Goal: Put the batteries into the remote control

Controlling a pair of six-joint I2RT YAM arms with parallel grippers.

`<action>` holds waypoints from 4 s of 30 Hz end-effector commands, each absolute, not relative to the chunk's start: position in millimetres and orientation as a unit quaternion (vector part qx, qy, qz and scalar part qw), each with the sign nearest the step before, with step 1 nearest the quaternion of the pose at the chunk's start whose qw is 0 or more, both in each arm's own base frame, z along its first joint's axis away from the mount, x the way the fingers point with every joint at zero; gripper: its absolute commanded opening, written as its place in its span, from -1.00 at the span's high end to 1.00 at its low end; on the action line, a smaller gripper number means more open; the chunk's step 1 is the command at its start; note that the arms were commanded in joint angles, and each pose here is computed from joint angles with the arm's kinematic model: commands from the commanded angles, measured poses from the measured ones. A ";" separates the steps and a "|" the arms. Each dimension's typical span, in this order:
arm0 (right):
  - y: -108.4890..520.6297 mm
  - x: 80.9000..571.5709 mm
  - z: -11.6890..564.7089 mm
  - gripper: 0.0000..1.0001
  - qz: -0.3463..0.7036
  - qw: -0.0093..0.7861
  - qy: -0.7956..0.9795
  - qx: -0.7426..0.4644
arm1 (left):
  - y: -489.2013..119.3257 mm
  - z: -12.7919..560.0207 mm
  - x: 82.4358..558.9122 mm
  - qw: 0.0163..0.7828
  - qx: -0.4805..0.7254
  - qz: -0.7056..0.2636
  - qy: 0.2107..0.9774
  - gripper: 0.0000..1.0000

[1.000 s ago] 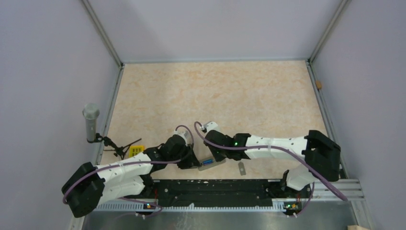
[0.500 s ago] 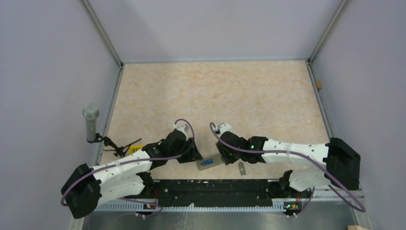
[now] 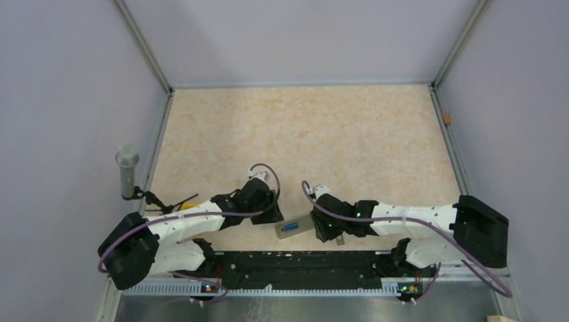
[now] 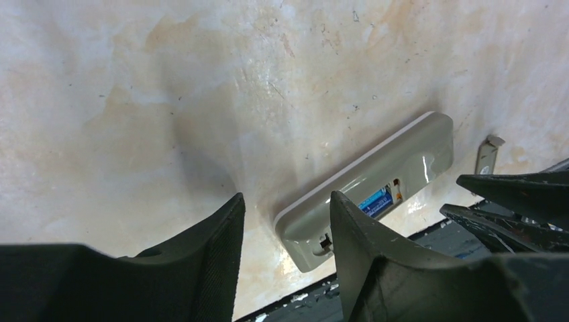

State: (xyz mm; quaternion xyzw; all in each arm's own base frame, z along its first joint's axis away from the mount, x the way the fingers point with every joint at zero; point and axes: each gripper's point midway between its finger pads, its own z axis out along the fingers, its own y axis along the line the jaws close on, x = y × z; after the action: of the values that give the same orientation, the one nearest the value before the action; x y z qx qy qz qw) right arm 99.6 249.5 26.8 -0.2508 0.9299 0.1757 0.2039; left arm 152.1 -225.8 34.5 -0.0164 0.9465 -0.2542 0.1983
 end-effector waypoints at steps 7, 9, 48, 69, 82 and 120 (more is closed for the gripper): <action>272.3 115.0 27.5 0.57 0.198 0.227 0.931 -0.207 | -238.5 25.5 161.6 0.199 -0.011 -0.262 0.944 0.22; 273.6 118.4 24.6 0.62 0.189 0.229 0.933 -0.202 | -238.7 21.9 158.6 0.191 -0.011 -0.262 0.946 0.27; 262.3 192.8 83.9 0.36 0.086 0.310 0.926 -0.198 | -233.4 24.5 126.4 0.153 0.021 -0.300 0.941 0.21; 189.2 133.8 63.9 0.14 0.062 0.229 0.965 -0.115 | -240.2 83.6 129.1 0.220 0.069 -0.367 0.901 -0.05; 204.0 129.6 32.2 0.31 0.071 0.198 0.970 -0.124 | -236.2 85.8 125.7 0.225 0.084 -0.365 0.899 -0.07; 193.4 129.9 25.0 0.68 0.044 0.196 0.973 -0.116 | -239.8 81.4 127.0 0.216 0.080 -0.365 0.902 -0.07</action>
State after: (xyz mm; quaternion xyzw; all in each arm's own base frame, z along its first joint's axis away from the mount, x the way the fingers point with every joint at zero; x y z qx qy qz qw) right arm 125.0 194.2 14.5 -0.1267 0.9749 0.0386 0.1791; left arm 119.6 -228.9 65.1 0.0743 0.9138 -0.3445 0.2021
